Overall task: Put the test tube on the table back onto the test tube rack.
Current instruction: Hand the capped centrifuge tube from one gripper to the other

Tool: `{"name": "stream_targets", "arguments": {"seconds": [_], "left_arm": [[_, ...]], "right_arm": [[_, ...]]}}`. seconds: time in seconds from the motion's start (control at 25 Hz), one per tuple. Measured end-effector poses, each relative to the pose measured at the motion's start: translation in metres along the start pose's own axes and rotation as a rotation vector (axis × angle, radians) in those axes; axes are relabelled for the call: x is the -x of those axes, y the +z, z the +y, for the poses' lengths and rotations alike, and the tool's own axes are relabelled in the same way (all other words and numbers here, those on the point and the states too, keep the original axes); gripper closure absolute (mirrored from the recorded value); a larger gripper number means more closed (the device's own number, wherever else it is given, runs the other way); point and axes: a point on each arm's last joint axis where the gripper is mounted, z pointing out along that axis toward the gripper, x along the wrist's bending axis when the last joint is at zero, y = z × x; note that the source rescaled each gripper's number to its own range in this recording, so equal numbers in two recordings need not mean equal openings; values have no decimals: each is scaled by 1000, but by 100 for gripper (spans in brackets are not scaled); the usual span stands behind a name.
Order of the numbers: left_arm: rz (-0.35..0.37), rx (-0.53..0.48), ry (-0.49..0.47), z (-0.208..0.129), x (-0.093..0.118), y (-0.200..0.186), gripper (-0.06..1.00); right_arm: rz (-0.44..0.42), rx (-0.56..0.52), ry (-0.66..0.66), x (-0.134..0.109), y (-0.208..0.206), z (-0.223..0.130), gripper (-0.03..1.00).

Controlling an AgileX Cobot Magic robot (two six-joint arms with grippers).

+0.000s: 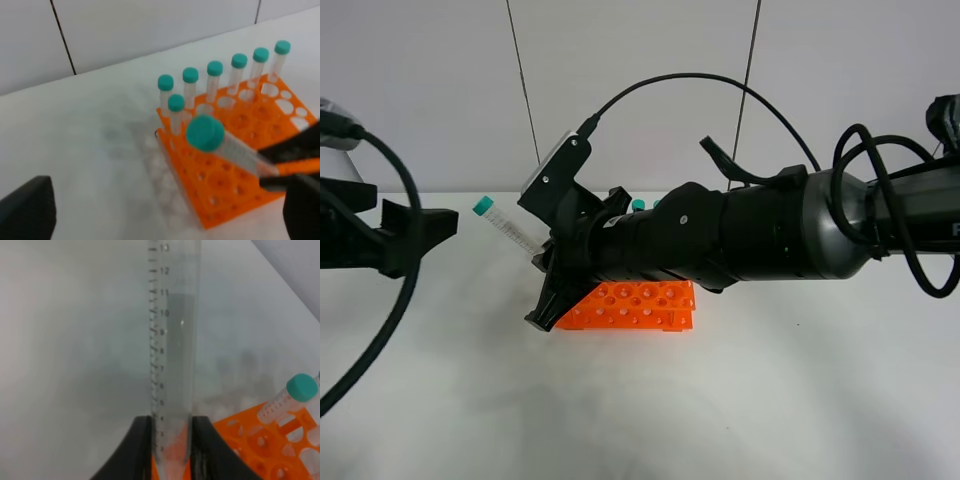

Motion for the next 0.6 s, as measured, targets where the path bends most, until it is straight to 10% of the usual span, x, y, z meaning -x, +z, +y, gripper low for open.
{"name": "stream_targets", "arguments": {"seconds": [0.6], "left_arm": [[-161, 32, -22, 18, 34, 13, -5]], "right_arm": [[-18, 6, -12, 2, 0, 1, 96]]}}
